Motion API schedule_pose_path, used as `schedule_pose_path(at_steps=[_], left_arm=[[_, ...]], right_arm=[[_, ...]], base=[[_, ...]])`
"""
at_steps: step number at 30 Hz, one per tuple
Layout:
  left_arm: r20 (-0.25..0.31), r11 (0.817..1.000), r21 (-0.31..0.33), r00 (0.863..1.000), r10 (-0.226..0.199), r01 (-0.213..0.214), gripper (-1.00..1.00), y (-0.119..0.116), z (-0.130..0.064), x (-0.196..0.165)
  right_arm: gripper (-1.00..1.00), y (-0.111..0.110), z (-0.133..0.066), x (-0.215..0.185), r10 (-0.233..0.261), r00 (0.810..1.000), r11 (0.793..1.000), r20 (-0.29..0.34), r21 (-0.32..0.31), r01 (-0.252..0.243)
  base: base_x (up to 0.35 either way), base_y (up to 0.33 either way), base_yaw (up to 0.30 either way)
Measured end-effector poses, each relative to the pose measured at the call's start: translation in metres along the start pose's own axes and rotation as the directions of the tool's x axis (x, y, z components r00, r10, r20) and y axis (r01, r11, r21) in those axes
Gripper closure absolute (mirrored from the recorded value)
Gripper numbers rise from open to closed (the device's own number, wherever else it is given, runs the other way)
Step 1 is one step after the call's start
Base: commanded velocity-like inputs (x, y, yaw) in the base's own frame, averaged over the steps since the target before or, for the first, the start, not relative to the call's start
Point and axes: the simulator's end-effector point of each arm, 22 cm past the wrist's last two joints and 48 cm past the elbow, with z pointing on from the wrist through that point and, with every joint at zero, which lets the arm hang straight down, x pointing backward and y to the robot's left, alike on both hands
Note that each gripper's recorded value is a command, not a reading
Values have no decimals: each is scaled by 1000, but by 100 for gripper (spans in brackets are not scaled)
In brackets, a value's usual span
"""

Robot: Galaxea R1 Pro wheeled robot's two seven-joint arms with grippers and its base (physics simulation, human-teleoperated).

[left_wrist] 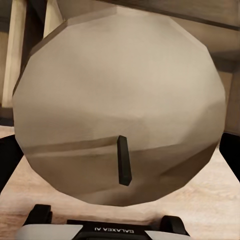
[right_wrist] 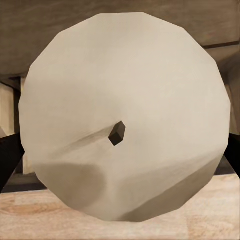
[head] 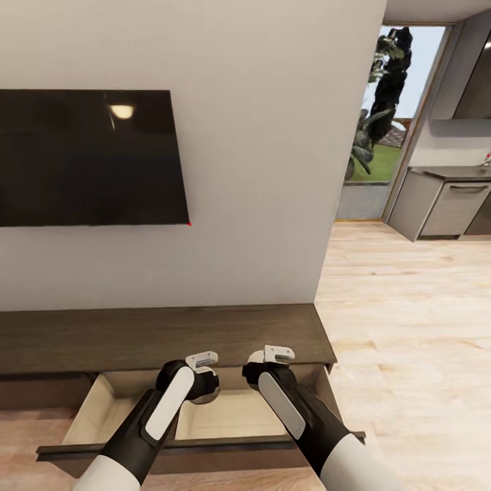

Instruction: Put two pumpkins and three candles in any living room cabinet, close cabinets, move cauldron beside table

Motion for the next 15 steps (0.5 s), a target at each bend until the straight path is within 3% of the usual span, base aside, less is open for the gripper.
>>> schedule_pose_path(at_steps=[7,15], left_arm=[[3,1000,-2,1000,0,0,100,1,0,-1],[30,1000,-3,999,-29,29,100,2,8,-4]], right_arm=[[100,-2,2,4,-5,1000,1000,-11,5,5],[100,-18,20,13,-18,999,999,-47,50,20]], base=[[8,0,0],[0,0,0]])
